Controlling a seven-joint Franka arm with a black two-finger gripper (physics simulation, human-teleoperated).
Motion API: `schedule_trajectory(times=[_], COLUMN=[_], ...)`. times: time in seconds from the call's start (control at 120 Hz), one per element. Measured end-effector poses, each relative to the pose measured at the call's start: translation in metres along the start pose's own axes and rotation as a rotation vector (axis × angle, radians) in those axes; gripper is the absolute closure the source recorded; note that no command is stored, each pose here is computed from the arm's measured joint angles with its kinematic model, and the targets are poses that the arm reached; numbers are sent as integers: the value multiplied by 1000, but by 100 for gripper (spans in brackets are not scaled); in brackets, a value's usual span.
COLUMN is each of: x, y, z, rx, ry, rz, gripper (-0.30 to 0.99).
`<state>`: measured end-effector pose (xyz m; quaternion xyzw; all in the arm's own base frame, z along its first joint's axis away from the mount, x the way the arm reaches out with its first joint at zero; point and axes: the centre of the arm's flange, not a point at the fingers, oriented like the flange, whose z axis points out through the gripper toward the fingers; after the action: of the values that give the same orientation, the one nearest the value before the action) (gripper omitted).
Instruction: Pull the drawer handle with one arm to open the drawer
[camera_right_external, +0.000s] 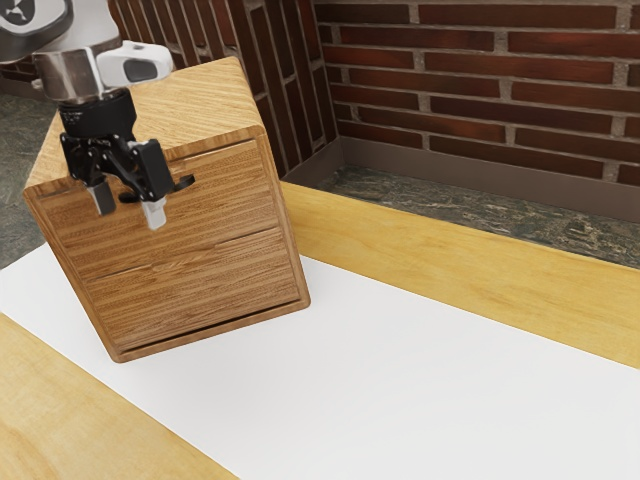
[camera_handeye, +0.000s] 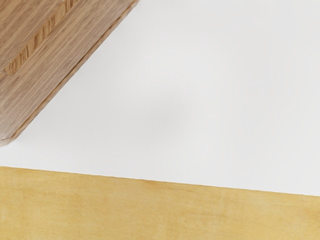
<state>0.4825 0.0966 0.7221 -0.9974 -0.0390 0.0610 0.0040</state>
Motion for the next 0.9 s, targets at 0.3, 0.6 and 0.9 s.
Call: schedule_trajectory(times=[0.3, 0.6, 0.9], x=[-24, -77, -22], y=[-10, 66, 31], z=[-26, -8, 13], rx=[91, 373, 551], ry=[121, 267, 279], rz=[-5, 394, 573], gripper=[0, 7, 35])
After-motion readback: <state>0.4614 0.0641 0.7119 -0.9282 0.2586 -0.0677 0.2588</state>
